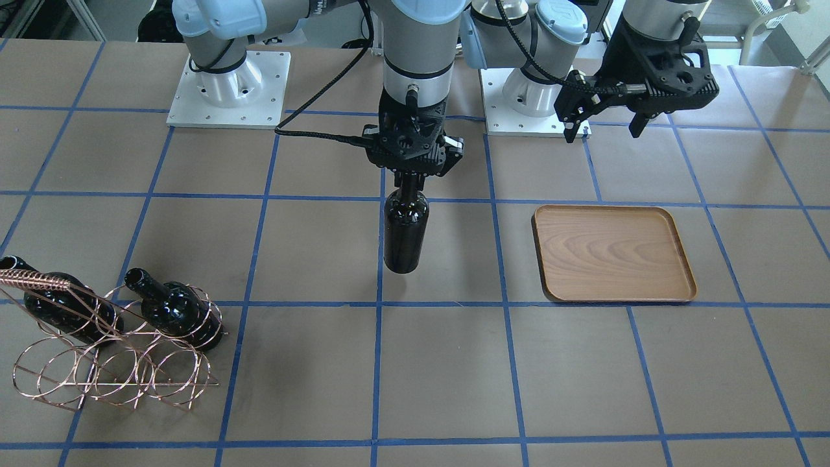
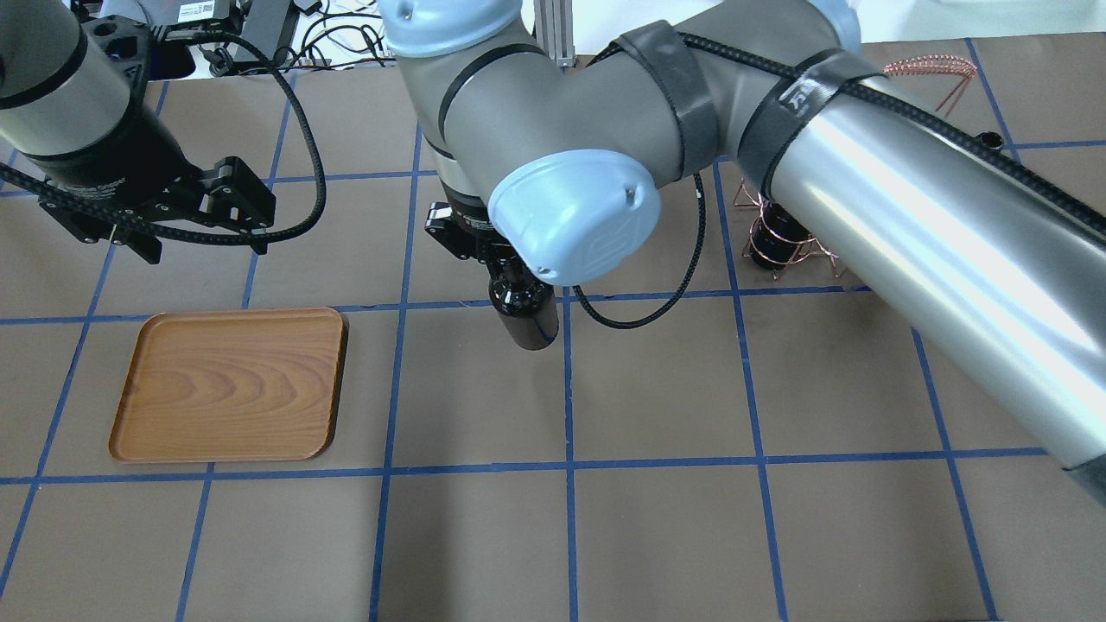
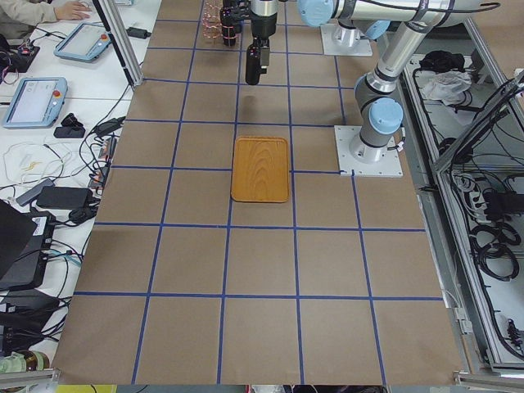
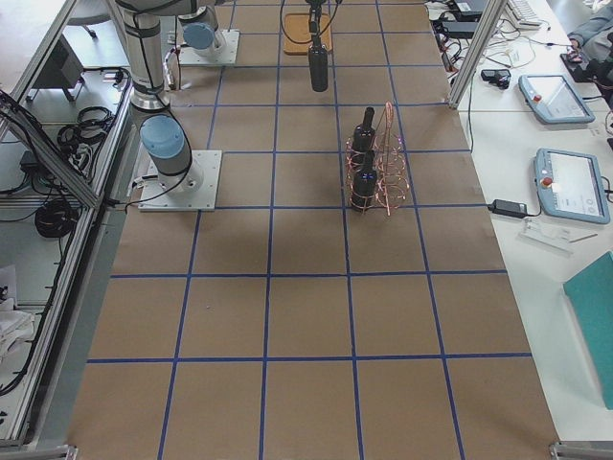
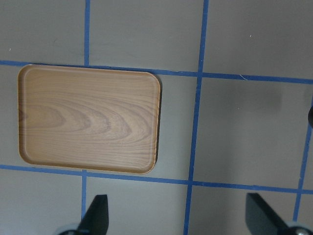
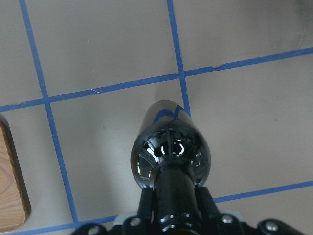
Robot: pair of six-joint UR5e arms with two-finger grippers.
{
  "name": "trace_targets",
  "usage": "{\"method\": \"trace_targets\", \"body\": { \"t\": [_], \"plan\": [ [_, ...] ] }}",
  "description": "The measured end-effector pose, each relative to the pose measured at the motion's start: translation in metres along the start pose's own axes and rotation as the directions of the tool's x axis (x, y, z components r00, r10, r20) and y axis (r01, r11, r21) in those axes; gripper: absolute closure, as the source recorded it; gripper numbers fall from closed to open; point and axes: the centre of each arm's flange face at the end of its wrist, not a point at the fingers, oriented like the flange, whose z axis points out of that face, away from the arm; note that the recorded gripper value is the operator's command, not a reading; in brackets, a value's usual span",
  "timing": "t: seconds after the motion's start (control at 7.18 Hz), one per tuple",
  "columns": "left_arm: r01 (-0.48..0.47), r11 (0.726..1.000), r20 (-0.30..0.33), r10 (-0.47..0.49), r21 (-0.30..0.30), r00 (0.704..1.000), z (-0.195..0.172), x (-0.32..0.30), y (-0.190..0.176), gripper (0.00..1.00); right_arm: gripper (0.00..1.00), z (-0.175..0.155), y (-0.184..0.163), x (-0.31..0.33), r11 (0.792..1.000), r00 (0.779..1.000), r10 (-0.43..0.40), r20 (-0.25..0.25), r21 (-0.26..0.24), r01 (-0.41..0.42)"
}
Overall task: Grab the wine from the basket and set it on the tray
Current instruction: 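Carry the bottle toward the tray and stand it upright on the table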
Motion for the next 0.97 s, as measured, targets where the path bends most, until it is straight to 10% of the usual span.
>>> {"method": "trace_targets", "body": {
  "t": [0.7,0.97],
  "plan": [
    [0.029,1.0,0.004,-0.029,-0.007,1.0,0.002,-0.015,-0.003,0.0,0.91,0.031,0.013,-0.005,1.0,1.0,-0.009,0.003,-0.006,0.009],
    [0.03,1.0,0.003,-0.03,0.0,1.0,0.001,-0.015,-0.005,0.0,0.67,0.035,0.014,-0.004,1.0,1.0,-0.012,0.002,-0.006,0.012]
  ]
}}
